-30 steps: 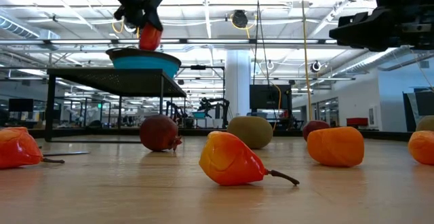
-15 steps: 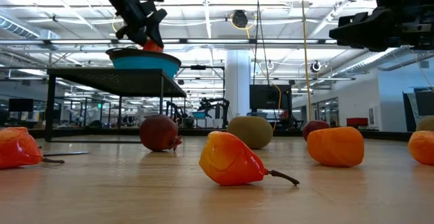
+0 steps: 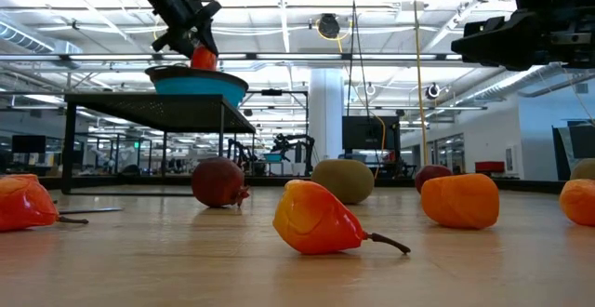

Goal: Pick & Place Fruit
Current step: Put the orange mango into the blue strainer bowl on the shelf

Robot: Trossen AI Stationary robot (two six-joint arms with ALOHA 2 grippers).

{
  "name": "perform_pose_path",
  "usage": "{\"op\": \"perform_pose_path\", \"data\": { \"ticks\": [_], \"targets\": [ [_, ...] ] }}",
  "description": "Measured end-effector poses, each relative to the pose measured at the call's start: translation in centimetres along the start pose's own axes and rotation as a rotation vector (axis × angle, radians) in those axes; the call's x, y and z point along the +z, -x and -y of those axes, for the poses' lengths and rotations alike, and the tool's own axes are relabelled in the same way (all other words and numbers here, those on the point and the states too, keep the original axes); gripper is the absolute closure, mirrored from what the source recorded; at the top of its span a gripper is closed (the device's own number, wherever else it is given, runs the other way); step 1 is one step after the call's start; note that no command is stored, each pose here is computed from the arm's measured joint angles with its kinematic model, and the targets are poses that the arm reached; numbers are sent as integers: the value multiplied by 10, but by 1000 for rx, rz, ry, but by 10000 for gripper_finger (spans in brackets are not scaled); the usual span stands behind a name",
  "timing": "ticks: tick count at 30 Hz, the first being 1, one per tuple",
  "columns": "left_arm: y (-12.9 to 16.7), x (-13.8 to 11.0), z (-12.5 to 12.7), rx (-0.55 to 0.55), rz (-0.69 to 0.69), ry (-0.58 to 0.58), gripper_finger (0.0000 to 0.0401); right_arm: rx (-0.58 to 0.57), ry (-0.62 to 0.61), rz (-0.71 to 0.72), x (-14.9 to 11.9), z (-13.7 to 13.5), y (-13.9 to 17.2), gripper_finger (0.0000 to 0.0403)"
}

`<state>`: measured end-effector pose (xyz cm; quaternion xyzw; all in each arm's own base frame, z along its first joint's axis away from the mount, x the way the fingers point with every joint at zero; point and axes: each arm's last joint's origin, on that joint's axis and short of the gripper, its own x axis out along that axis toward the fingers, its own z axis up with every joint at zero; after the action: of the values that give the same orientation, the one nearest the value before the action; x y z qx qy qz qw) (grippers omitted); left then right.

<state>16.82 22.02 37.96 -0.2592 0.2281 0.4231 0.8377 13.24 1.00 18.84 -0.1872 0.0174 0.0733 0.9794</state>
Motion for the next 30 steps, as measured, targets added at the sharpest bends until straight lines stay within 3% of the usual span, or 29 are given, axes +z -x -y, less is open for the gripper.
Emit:
{"op": "perform_pose_path", "data": {
  "ticks": [9,18,30],
  "targets": [
    [-14,17,-2,-13,-171,36,201,0,0,0,0,0,0,403],
    [-42,7,-5,-15,-361,71,201,0,0,0,0,0,0,403],
    [-43,0,-6,-24,-442,73,201,0,0,0,0,0,0,403]
  ]
}}
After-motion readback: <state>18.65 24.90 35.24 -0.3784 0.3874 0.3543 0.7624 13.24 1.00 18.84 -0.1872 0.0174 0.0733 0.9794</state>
